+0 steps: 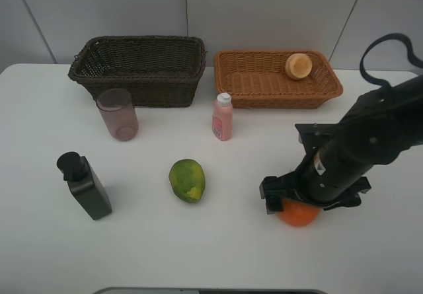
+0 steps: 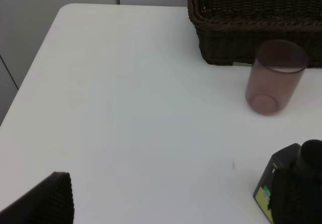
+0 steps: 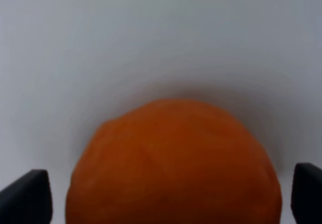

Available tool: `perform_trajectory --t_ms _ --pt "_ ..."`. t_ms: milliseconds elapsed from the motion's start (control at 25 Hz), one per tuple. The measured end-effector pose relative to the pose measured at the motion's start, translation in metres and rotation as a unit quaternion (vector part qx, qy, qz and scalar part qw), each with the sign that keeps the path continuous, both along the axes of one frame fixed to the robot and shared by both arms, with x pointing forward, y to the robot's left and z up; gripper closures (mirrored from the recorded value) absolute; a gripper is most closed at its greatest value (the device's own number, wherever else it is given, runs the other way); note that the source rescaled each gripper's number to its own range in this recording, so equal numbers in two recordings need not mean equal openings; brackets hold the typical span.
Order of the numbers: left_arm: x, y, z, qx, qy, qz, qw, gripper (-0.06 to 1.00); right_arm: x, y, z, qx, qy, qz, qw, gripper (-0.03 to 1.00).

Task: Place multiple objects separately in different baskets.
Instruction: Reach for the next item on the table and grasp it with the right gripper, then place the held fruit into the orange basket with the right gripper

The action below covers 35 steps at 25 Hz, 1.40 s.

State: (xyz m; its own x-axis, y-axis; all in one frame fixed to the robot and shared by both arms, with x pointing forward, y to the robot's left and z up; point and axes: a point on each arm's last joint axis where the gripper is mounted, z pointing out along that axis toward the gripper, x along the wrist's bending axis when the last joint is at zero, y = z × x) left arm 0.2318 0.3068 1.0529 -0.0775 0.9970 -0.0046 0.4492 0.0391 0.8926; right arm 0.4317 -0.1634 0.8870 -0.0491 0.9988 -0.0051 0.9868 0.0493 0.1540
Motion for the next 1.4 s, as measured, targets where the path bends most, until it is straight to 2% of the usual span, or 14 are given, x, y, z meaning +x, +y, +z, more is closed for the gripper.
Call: perform_trajectory --t_ms 200,280,320,400,1400 --pt "0.0000 0.0000 0.0000 0.000 0.000 0.000 1.000 -0.06 0.0013 0.0016 -0.0105 -0.003 0.007 0.002 1.000 -0.03" --pt "0.0000 0.0000 0.0000 0.000 0.000 0.000 1.000 -0.06 0.0013 0.0015 -0.0115 -0.005 0.009 0.003 1.000 0.02" --pt "0.0000 0.0000 0.0000 0.000 0.000 0.000 1.000 -0.06 0.0013 0.0015 -0.0115 -0.005 0.009 0.003 1.000 0.09" --pt "0.0000 0.0000 0.0000 0.000 0.000 0.000 1.000 -0.06 0.0013 0.0014 -0.0118 -0.005 0.009 0.004 1.000 0.37" --pt "0.0000 0.0000 0.0000 0.000 0.000 0.000 1.000 -0.06 0.0002 -0.0001 -0.0099 -0.014 0.016 0.002 1.000 0.36"
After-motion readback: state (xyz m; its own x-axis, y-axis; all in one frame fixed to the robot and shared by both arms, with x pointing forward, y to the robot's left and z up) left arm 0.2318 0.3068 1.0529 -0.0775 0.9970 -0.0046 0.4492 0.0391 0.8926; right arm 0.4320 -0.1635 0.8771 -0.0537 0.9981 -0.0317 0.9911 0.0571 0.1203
